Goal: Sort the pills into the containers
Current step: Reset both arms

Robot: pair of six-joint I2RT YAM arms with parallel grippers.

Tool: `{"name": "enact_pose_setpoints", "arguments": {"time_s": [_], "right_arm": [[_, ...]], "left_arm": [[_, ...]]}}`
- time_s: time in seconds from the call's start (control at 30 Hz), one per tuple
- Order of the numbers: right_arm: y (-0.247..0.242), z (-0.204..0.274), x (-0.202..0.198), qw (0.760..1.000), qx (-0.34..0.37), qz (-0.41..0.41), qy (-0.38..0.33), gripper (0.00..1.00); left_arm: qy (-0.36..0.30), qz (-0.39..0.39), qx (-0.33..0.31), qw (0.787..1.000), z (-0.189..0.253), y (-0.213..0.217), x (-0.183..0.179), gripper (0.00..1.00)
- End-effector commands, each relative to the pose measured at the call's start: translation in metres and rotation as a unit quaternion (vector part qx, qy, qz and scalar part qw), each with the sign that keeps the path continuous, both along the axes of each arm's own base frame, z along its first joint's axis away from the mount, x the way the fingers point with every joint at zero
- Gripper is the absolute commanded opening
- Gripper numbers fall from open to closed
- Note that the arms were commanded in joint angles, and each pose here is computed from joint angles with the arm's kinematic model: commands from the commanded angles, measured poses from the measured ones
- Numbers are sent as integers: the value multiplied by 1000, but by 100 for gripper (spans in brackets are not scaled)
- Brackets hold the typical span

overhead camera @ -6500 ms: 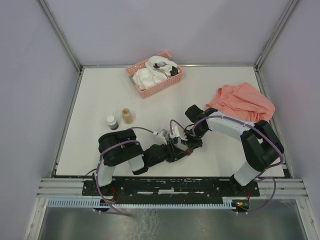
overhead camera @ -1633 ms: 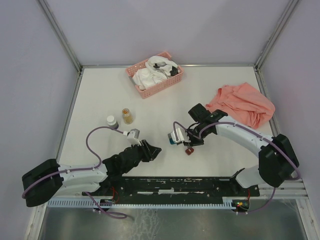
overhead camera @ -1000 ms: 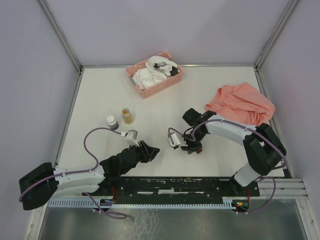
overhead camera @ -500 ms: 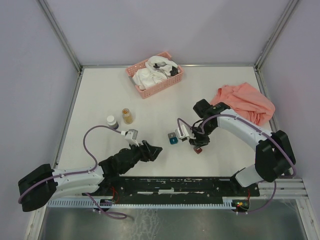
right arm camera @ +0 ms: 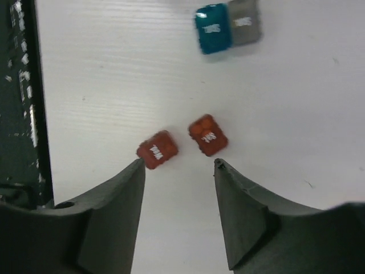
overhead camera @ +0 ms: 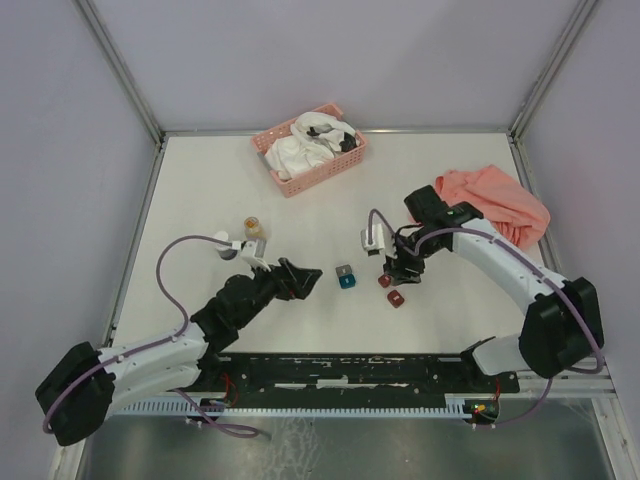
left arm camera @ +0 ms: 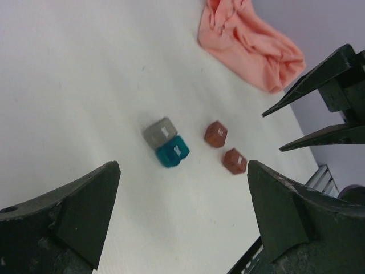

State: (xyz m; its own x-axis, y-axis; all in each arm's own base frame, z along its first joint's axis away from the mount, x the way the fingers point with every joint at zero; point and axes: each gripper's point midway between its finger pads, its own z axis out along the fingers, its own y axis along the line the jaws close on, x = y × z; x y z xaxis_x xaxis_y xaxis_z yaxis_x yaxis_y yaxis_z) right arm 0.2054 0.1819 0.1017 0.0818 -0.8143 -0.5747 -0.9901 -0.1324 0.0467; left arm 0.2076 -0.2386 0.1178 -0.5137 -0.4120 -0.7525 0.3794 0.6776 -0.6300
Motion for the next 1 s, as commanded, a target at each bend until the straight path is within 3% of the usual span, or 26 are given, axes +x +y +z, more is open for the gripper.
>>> {"name": "enact_pose_setpoints", "arguments": {"time_s": [0.0,0.13,0.23,0.3,0.57,0.67,0.97], "right_arm": [[-1,67,57,978,92,-164,-89,68],[-24,104,87,938,131,-294,-127,99],[-51,133,114,872,143,-445,-143,99],[-56,156,117,852,166,-475,-146,99],[-38,270,76,840,287,-434,-154,99],[-39,307,63,813,332,-456,-145,99],[-55,334,42,764,367,-511,-141,99]], "left_arm": [[-89,5,-26,996,74,10,28,99],[-114,16,-2,993,111,20,42,99],[-124,29,22,992,135,27,46,99],[-134,34,30,990,154,31,46,99],[-182,36,47,982,236,48,31,99],[-200,30,38,979,266,54,20,99],[-243,20,21,970,312,67,-4,99]]}}
